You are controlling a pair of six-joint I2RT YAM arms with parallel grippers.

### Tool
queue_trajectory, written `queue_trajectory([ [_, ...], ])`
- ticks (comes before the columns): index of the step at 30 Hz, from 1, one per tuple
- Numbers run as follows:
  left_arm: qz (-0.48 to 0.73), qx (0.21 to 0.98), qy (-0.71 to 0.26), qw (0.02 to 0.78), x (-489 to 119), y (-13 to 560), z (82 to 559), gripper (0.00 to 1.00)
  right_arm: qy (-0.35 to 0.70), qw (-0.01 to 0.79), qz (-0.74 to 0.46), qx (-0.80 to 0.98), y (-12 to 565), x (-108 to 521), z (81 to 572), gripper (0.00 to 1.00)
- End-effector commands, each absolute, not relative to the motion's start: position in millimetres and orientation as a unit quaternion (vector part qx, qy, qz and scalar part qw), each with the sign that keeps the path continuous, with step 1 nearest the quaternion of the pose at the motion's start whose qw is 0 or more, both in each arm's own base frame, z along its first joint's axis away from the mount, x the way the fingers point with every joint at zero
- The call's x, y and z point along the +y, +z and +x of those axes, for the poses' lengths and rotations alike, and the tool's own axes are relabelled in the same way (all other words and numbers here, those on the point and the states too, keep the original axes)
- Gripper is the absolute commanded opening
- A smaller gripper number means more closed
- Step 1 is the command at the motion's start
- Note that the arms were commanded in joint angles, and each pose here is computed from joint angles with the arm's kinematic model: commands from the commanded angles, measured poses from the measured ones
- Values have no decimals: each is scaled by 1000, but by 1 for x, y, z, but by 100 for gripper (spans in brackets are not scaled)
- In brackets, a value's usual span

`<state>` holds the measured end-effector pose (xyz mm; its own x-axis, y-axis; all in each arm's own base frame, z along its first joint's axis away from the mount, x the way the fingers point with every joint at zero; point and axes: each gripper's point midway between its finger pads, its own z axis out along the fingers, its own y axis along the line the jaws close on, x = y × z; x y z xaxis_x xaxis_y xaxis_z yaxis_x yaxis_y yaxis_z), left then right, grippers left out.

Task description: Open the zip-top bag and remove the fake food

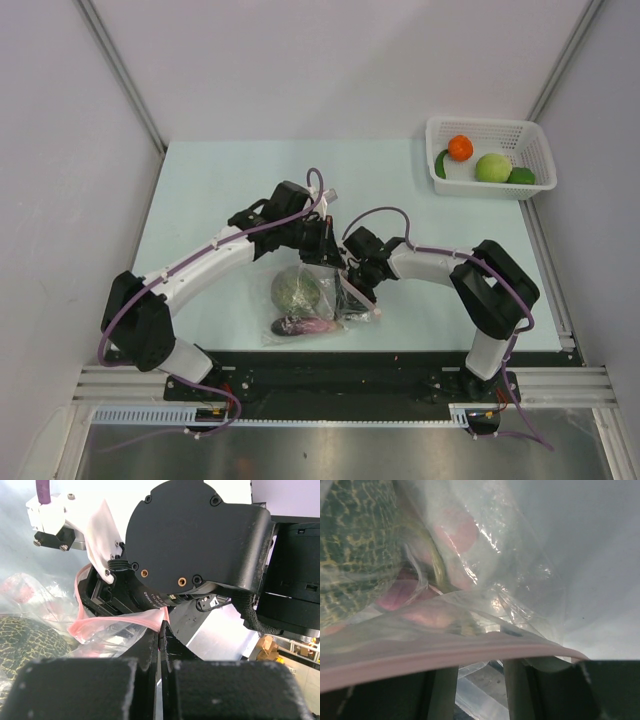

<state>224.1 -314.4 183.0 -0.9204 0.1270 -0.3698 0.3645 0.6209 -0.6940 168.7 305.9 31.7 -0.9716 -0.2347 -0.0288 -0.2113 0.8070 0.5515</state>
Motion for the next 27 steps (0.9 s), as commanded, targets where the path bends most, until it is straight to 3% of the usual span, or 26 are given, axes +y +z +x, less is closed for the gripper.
queue_trajectory([
  [1,156,878,-422,163,-316,192,225,0,-309,29,121,-943,44,309,161,41],
  [10,155,878,-423,162,-316,191,224,0,-324,12,118,-938,46,318,169,26],
  [16,154,879,-421,162,-314,190,223,0,-334,-27,126,-934,66,318,177,0],
  [27,162,880,-411,176,-309,196,224,0,-379,-134,102,-910,143,295,207,0],
])
